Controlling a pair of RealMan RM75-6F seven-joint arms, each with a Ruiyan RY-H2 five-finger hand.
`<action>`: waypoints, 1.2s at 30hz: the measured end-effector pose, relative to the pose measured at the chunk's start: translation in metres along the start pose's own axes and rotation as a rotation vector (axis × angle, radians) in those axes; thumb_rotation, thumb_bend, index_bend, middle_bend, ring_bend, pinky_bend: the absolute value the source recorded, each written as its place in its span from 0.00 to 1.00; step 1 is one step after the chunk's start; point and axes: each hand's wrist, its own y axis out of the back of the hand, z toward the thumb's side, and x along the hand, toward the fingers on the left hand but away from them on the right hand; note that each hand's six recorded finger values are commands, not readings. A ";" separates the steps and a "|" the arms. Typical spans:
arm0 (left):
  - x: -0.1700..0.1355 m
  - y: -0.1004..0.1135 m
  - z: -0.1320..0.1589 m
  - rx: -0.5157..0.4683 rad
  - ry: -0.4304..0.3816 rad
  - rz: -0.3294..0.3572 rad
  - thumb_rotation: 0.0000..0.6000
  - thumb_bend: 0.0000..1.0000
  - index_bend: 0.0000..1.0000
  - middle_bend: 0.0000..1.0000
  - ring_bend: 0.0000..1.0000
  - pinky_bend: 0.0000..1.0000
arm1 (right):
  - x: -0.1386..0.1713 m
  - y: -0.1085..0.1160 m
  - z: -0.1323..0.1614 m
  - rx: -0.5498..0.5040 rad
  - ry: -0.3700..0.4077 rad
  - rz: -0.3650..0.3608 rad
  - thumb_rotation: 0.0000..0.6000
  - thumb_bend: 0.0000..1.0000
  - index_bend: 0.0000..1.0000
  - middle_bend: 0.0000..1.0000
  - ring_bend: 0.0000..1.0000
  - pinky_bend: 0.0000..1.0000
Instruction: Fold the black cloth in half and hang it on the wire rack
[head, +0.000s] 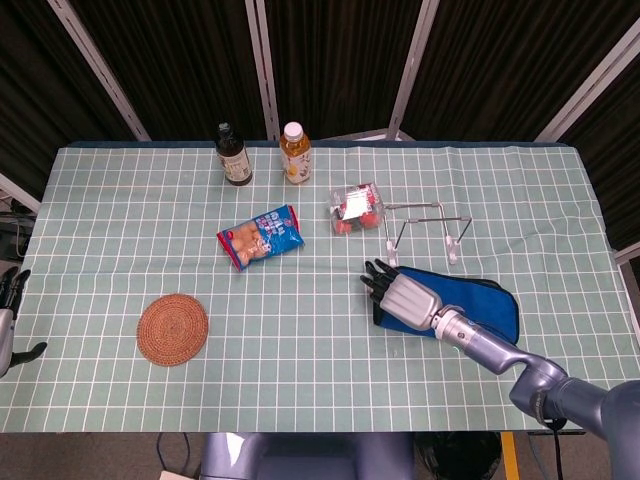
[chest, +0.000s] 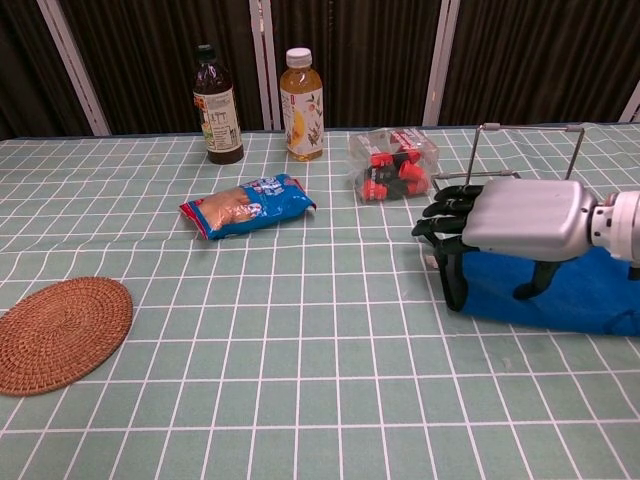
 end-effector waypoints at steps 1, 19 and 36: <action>0.000 0.000 0.000 0.000 0.001 0.000 1.00 0.00 0.00 0.00 0.00 0.00 | -0.001 0.000 0.001 0.001 0.003 0.000 1.00 0.05 0.29 0.05 0.00 0.00; 0.002 -0.001 -0.001 -0.002 0.003 -0.004 1.00 0.00 0.00 0.00 0.00 0.00 | -0.010 -0.009 0.006 0.009 0.002 0.028 1.00 0.06 0.30 0.05 0.00 0.00; 0.002 -0.001 0.001 0.000 0.000 -0.005 1.00 0.00 0.00 0.00 0.00 0.00 | -0.005 -0.014 0.007 -0.004 0.007 0.004 1.00 0.23 0.44 0.10 0.00 0.00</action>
